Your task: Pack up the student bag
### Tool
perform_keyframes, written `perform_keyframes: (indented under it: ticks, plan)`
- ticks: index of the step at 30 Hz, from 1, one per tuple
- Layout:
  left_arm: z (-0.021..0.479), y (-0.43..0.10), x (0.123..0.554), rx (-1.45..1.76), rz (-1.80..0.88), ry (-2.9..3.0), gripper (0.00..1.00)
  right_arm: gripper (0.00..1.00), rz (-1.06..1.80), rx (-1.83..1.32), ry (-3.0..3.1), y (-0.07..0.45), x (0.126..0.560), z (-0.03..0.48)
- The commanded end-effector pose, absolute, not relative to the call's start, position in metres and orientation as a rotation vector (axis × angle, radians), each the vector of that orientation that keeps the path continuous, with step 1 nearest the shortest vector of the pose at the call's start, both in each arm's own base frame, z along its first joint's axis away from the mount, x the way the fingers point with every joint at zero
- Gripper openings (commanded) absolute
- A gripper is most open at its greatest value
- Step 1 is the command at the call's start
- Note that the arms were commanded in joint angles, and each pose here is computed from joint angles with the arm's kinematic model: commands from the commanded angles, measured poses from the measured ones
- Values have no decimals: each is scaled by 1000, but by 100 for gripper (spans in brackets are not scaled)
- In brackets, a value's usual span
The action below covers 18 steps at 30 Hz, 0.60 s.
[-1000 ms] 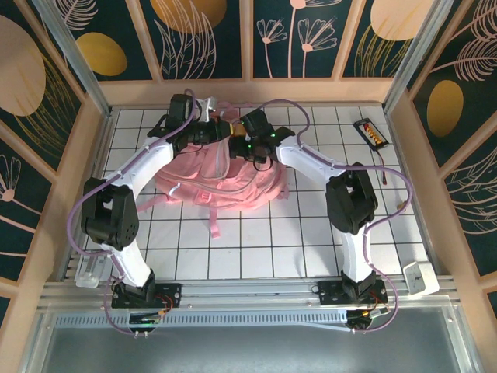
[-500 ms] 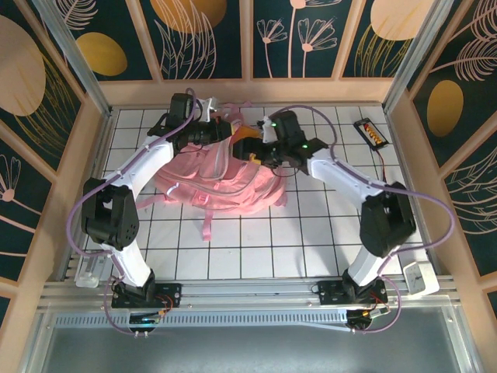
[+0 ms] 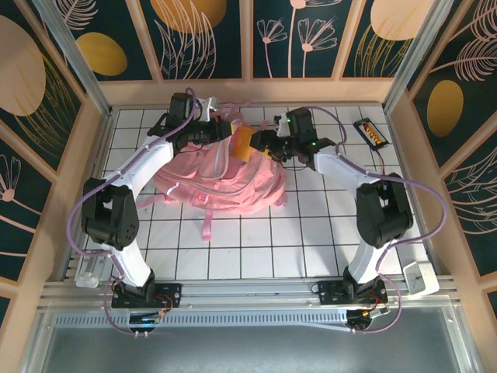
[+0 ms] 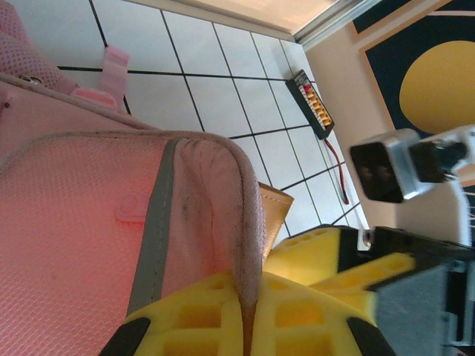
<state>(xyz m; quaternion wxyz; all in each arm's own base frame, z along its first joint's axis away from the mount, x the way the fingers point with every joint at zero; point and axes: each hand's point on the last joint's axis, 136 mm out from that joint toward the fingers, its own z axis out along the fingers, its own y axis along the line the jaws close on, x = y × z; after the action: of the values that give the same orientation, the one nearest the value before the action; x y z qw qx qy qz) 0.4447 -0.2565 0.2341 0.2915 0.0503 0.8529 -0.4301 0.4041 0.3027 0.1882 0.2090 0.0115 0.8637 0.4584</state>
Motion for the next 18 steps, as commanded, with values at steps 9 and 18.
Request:
perform_keyframes:
  ticks: [9, 18]
  plan:
    - [293, -266, 452, 239, -1189, 2064, 0, 33, 1282, -9, 2360, 332, 429, 188]
    - [294, -267, 454, 243, -1195, 2056, 0, 7, 1403, 30, 2379, 344, 421, 188]
